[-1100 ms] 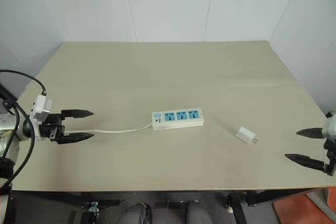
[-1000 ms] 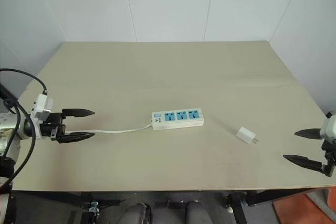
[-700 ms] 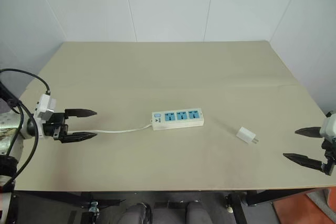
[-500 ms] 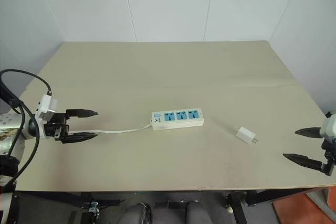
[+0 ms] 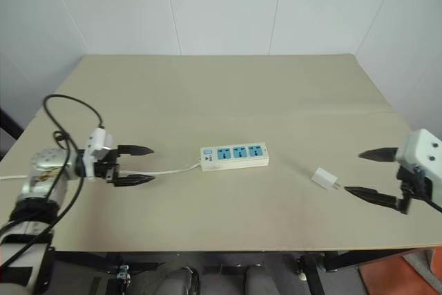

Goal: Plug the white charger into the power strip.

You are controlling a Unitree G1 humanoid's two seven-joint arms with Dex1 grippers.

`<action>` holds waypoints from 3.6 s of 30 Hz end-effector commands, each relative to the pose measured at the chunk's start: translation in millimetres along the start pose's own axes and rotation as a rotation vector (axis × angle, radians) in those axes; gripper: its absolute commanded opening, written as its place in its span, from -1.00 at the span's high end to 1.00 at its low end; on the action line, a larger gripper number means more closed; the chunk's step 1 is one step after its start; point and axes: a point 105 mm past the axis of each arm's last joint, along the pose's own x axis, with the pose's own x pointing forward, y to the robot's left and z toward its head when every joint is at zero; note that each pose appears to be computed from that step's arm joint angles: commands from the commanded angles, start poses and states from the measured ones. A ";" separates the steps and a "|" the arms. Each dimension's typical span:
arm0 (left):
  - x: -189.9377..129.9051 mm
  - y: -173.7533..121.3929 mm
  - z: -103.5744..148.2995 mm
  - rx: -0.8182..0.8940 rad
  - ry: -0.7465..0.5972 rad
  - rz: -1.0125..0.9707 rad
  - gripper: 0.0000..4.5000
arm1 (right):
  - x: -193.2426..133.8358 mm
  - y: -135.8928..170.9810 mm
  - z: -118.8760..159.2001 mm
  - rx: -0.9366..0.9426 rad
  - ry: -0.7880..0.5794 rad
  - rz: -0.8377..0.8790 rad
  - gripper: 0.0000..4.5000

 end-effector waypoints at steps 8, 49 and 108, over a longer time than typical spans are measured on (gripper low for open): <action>54.9 14.0 -10.9 0.028 0.132 -0.015 -0.99 | 45.9 18.6 59.1 -0.082 -0.200 0.029 -1.00; 42.5 -64.8 -13.2 -0.109 0.078 -0.030 0.35 | 77.2 35.3 41.3 -0.027 -0.160 0.052 -1.00; 93.6 -71.6 -21.2 0.055 -0.121 -0.199 -0.44 | 66.7 -12.9 23.0 0.014 0.331 0.038 -1.00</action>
